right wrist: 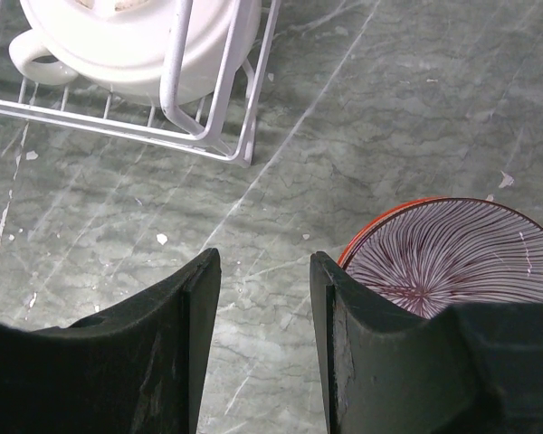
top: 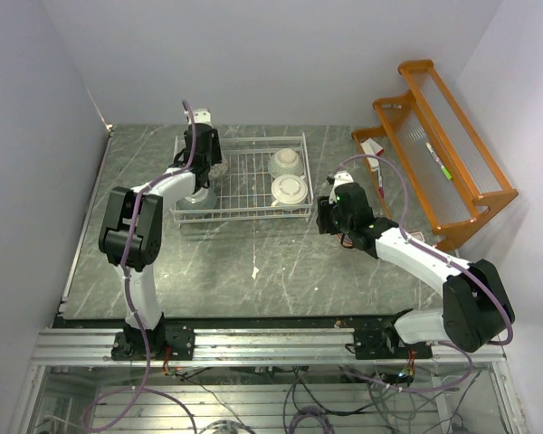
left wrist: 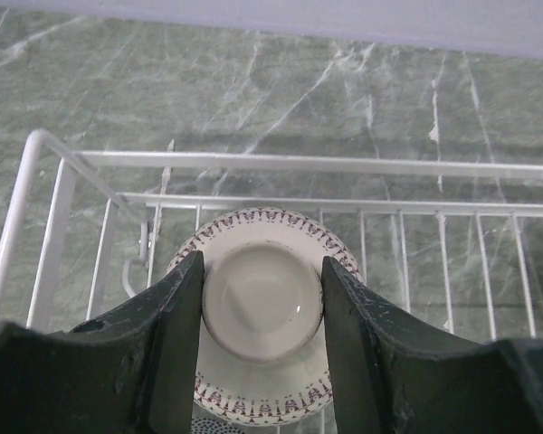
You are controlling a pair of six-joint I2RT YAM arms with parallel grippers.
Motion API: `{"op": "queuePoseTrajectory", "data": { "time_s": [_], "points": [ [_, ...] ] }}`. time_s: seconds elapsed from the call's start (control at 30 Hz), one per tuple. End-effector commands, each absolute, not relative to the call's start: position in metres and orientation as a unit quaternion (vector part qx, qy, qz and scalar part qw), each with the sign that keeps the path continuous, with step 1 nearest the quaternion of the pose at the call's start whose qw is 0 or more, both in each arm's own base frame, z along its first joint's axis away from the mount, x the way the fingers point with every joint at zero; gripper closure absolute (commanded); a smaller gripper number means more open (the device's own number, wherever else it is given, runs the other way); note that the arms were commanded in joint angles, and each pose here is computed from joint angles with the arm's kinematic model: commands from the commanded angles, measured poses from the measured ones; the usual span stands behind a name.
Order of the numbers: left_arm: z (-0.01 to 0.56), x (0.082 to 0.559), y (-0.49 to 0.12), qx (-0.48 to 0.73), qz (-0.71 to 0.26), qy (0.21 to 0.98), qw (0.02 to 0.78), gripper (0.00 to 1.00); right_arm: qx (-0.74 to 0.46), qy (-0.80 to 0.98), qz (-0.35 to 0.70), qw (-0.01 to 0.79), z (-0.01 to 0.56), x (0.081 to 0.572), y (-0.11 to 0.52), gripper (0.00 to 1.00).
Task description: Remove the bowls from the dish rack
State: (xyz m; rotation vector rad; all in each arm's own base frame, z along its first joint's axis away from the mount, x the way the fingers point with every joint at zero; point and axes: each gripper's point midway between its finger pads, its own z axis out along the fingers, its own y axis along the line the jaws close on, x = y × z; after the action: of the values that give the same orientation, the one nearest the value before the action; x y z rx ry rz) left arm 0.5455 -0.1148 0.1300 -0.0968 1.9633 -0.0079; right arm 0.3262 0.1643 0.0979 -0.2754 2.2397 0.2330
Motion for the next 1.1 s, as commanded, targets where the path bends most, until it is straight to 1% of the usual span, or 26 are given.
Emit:
{"op": "queuePoseTrajectory", "data": {
  "time_s": [0.0, 0.27, 0.47, 0.83, 1.0, 1.07],
  "points": [
    [0.189, 0.559, -0.136, -0.034, -0.043, 0.794, 0.605, 0.93, -0.107, 0.89, 0.092, 0.434, 0.101, 0.329, 0.163, 0.56],
    [0.197, 0.553, -0.162, -0.016, -0.096, 0.799, 0.593, 0.93, -0.103, 0.888, 0.101, 0.436, 0.104, 0.331, 0.167, 0.56],
    [0.205, 0.539, -0.18, -0.007, -0.157, 0.797, 0.583, 0.93, -0.109, 0.869, 0.158, 0.455, 0.133, 0.333, 0.187, 0.55],
    [0.224, 0.52, -0.201, -0.006, -0.244, 0.779, 0.578, 0.93, -0.105, 0.852, 0.191, 0.476, 0.171, 0.34, 0.2, 0.32],
    [0.229, 0.508, -0.215, -0.001, -0.312, 0.763, 0.566, 0.93, -0.113, 0.833, 0.251, 0.48, 0.193, 0.344, 0.224, 0.28],
    [0.233, 0.504, -0.216, -0.004, -0.333, 0.755, 0.565, 0.93, -0.127, 0.814, 0.312, 0.473, 0.206, 0.337, 0.243, 0.27]
  ]
}}
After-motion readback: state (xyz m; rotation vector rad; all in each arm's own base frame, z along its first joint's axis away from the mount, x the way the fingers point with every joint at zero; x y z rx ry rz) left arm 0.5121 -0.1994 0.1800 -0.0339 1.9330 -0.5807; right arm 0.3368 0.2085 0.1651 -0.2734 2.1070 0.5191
